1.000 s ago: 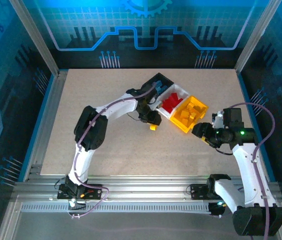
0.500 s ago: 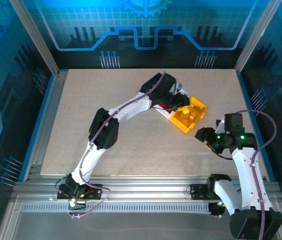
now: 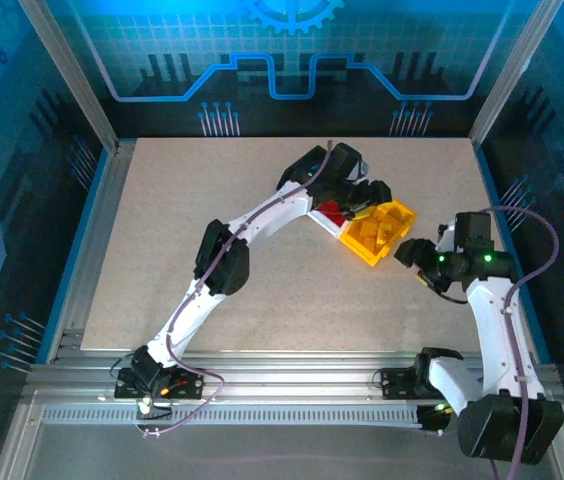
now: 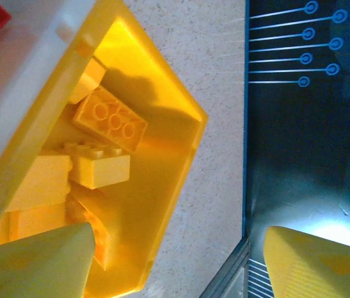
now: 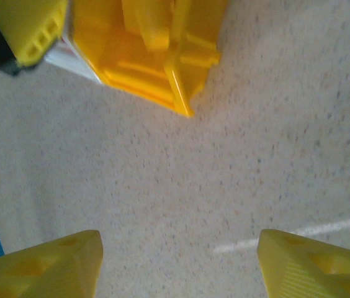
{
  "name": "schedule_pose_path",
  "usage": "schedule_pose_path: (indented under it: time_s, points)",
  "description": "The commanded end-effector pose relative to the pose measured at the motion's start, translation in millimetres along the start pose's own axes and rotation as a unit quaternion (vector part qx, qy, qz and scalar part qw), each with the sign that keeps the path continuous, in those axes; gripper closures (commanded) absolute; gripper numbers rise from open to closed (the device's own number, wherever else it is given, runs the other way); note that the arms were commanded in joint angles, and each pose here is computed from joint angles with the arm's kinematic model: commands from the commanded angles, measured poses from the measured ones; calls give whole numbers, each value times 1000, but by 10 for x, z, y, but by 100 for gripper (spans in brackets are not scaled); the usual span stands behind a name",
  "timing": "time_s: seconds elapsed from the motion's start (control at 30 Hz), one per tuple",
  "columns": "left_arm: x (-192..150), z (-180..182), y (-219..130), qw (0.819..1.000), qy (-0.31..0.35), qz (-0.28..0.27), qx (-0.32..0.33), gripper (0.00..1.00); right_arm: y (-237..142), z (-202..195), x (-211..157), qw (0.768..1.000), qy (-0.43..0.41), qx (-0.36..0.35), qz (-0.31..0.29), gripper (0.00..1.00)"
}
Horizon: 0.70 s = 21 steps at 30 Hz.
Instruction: Sort the legos into containers by color
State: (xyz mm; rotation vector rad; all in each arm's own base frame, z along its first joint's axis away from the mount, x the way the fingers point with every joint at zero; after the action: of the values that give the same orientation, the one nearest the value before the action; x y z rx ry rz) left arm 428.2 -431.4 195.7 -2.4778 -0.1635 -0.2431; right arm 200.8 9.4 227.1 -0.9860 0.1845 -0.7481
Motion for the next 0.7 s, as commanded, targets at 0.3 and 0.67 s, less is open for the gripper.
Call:
schedule_pose_path:
  time_s: [0.3,0.67]
  points:
    - [-267,488,-2089,977,87,-131,144,1,555,-65,932,922,-275,-10,-272,18]
    - [-672,1740,-3006,853,169,-300,392,1,1382,120,902,882,-381,39,-276,20]
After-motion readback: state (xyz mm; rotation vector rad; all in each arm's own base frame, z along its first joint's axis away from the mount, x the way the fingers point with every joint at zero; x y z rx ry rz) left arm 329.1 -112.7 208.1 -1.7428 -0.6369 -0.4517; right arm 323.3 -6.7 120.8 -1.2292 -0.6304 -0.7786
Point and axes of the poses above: each hand's point on the last joint's axis, 136 mm out from that joint toward the fingers, its own y axis out along the fingers, its own z axis along the line the jaws close on, x = y × z, the point moved 7 cm from there along -y, back along the fingers, and after that the axes turned 4 degrees about y, right-handed, at the moved point
